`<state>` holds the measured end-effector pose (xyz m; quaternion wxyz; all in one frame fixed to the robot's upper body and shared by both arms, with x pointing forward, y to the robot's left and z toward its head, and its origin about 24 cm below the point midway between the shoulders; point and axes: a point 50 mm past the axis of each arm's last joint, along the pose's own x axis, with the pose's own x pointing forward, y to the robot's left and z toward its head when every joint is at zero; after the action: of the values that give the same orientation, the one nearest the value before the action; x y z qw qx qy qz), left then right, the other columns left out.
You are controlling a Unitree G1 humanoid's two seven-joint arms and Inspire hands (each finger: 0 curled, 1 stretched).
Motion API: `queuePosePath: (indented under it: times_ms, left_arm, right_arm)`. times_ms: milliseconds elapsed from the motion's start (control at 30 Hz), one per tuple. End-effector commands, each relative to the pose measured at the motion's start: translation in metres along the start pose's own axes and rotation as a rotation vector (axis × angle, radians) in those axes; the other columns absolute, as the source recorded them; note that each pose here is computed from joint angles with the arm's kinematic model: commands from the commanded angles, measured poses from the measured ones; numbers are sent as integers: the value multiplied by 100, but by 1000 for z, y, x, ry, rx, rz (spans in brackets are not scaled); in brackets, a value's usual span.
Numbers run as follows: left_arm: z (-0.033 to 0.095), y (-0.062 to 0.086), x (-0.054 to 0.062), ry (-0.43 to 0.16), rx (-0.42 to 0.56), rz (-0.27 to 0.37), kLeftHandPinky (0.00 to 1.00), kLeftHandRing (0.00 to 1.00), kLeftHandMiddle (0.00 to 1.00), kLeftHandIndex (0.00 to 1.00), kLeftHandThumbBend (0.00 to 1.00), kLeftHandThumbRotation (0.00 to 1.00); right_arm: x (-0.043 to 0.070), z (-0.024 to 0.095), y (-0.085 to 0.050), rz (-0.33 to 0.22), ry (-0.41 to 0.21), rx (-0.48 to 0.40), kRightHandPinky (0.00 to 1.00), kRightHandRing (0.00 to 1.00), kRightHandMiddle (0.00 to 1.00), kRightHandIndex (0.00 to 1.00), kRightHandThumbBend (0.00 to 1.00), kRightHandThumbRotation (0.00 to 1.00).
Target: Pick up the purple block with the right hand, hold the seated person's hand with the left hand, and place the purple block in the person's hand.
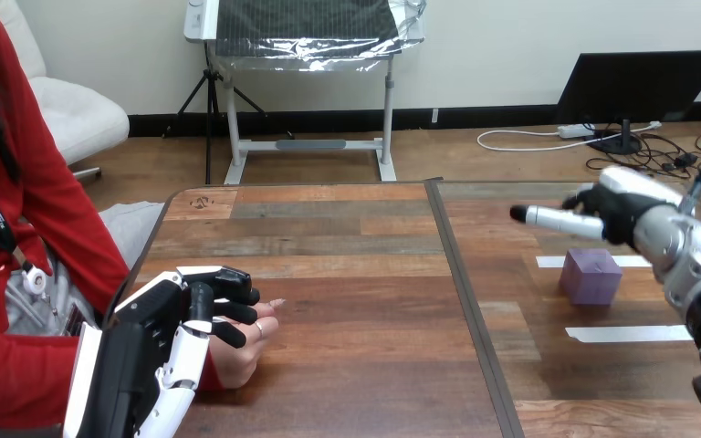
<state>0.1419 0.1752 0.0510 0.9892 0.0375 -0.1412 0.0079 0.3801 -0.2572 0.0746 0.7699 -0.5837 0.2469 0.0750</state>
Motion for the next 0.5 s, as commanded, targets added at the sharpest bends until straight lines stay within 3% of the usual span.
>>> queuePosePath:
  times_ms: [0, 467]
  left_arm:
    - [13, 0, 10, -94, -13, 17, 43, 54, 57, 55, 10, 68]
    - [14, 0, 10, -90, -18, 14, 43, 54, 57, 55, 14, 67]
  right_arm:
    - [-1, 3, -8, -13, -2, -17, 74, 83, 85, 81, 78, 100]
    - [0, 3, -2, 47, 2, -48, 82, 85, 84, 81, 79, 100]
